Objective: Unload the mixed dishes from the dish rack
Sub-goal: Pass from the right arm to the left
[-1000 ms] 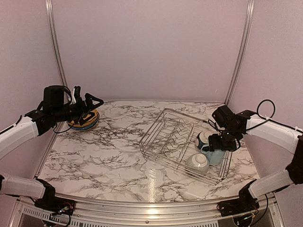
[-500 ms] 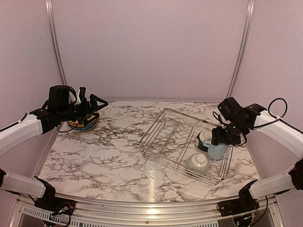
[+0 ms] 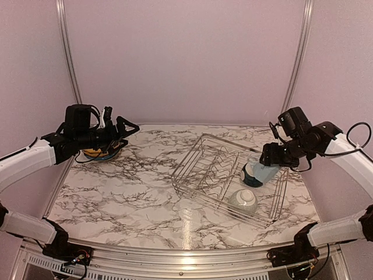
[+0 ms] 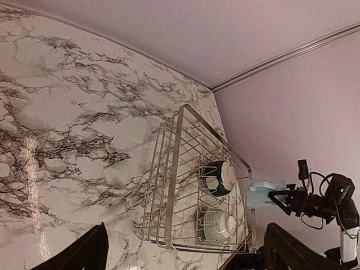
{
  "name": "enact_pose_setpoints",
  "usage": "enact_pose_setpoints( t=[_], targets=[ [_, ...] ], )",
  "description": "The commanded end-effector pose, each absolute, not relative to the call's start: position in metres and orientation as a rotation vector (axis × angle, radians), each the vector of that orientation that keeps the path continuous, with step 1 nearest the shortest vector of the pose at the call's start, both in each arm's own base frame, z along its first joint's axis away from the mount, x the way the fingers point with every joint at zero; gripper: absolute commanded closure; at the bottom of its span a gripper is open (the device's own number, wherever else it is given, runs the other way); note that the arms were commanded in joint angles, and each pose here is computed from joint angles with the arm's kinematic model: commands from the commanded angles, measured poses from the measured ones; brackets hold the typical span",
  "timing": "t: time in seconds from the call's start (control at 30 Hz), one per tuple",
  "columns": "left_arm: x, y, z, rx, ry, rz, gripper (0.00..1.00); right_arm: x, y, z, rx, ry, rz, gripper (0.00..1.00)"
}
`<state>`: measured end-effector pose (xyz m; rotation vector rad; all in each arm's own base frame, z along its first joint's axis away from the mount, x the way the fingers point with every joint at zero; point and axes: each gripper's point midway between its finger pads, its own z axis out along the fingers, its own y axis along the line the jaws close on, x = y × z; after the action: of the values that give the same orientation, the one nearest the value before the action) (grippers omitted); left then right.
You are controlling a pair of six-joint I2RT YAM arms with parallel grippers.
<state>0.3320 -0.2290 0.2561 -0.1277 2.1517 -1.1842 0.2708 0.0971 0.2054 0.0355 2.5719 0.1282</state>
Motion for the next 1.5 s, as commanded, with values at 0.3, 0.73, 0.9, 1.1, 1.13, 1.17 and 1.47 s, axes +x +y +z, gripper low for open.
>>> enact_pose_setpoints(
  t=[0.3, 0.73, 0.9, 1.1, 1.13, 1.17, 1.47],
  targets=[
    [0.318, -0.271, 0.288, 0.052, 2.06, -1.317, 0.01, 0.305, 0.195, 0.336, -0.094, 2.08, 0.922, 1.0],
    [0.262, -0.365, 0.333, 0.339, 1.823, -1.654, 0.08, 0.286, 0.252, 0.344, -0.153, 1.866, 1.529, 1.0],
    [0.26, -0.393, 0.318, 0.317, 1.847, -1.672, 0.11, 0.28, 0.262, 0.344, -0.169, 1.846, 1.593, 1.0],
    [0.257, -0.42, 0.319, 0.333, 1.805, -1.799, 0.16, 0.275, 0.28, 0.338, -0.208, 1.865, 1.632, 1.0],
    [0.257, -0.424, 0.319, 0.336, 1.802, -1.811, 0.18, 0.274, 0.283, 0.338, -0.213, 1.866, 1.639, 1.0],
    [0.256, -0.427, 0.321, 0.346, 1.794, -1.82, 0.2, 0.274, 0.285, 0.337, -0.216, 1.865, 1.643, 1.0],
    [0.248, -0.443, 0.321, 0.367, 1.775, -1.899, 0.51, 0.273, 0.292, 0.334, -0.226, 1.867, 1.662, 1.0]
  ],
)
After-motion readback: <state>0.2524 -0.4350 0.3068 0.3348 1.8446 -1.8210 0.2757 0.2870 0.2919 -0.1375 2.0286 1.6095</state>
